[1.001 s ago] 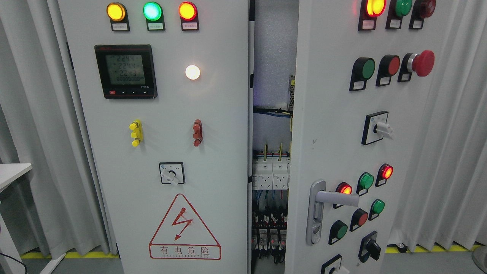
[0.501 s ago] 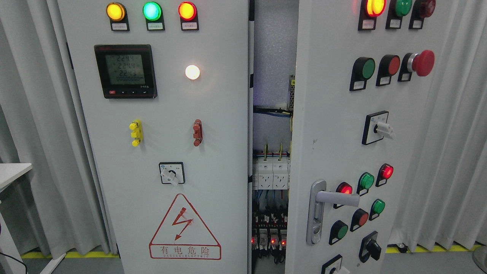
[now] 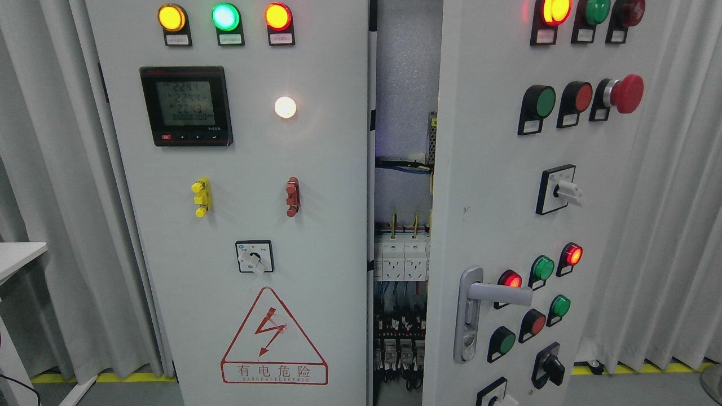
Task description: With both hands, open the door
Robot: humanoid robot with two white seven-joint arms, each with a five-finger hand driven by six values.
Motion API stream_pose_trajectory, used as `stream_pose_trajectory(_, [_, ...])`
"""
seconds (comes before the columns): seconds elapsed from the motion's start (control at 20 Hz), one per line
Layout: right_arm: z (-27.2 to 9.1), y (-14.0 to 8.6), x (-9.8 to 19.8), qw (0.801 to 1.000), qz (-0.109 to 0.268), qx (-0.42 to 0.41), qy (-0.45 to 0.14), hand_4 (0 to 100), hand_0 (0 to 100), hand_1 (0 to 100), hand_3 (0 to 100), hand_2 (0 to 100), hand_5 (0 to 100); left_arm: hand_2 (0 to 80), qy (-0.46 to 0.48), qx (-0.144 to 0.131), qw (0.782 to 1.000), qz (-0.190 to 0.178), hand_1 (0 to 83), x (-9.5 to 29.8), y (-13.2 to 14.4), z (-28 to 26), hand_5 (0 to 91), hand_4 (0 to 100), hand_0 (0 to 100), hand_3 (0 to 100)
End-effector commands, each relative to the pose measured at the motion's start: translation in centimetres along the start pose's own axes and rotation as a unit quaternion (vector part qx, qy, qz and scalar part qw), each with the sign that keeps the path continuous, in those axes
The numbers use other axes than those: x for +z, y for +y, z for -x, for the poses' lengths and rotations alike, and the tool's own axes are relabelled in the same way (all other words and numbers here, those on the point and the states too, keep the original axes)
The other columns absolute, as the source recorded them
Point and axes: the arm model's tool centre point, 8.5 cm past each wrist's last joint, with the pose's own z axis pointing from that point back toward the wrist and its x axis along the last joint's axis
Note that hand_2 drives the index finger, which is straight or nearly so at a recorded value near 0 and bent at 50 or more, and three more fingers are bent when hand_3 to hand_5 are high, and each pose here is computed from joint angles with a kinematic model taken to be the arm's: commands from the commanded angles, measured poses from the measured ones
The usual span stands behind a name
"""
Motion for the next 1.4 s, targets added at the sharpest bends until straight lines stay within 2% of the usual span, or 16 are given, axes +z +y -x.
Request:
stream_pose_trajectory(0.0, [-2.0,-0.3,-0.2,1.0,0.003,-0.001,-0.015,0,22,0,0,0,0,2.7,-0.113,-0.109,0.975,0.158,0.0,-1.3,-5.2,-15.9,0.0,4,30,3])
stream_pose_trajectory(0.15, [-2.0,-0.3,-0.2,1.0,0.003,-0.001,-0.015,0,22,0,0,0,0,2.7,-0.142,-0.066,0.969,0.193,0.0,-2.3,-5.4,-19.5,0.0,4,30,3])
stream_pose_trajectory(0.4, [-2.0,-0.3,-0.2,1.0,0.003,-0.001,-0.015,0,22,0,0,0,0,2.7,-0.154,-0.071,0.96,0.221,0.0,-4.5,-5.4,-25.5,0.0,4,30,3])
stream_pose_trajectory(0.65, [-2.0,-0.3,-0.2,1.0,0.003,-0.001,-0.016,0,22,0,0,0,0,2.7,-0.161,-0.025,0.953,0.257,0.0,-7.3,-6.6,-28.7,0.0,4,30,3])
stream_pose_trajectory(0.8, [-2.0,-0.3,-0.2,1.0,0.003,-0.001,-0.016,0,22,0,0,0,0,2.6,-0.182,-0.03,0.947,0.264,0.0,-8.6,-5.8,-32.9,0.0,4,30,3])
stream_pose_trajectory(0.9, [-2.0,-0.3,-0.2,1.0,0.003,-0.001,-0.015,0,22,0,0,0,0,2.6,-0.197,-0.026,0.945,0.259,0.0,-9.6,-4.4,-35.7,0.0,4,30,3])
stream_pose_trajectory(1.05, [-2.0,-0.3,-0.2,1.0,0.003,-0.001,-0.015,0,22,0,0,0,0,2.6,-0.217,-0.018,0.938,0.268,0.0,-11.2,-3.8,-38.9,0.0,4,30,3])
stream_pose_trajectory(1.2, [-2.0,-0.3,-0.2,1.0,0.003,-0.001,-0.015,0,22,0,0,0,0,2.7,-0.215,-0.011,0.938,0.272,0.0,-12.0,-3.5,-40.8,0.0,4,30,3])
stream_pose_trajectory(1.35, [-2.0,-0.3,-0.2,1.0,0.003,-0.001,-0.015,0,22,0,0,0,0,2.7,-0.184,-0.004,0.941,0.285,0.0,-13.8,-4.1,-39.8,0.0,4,30,3])
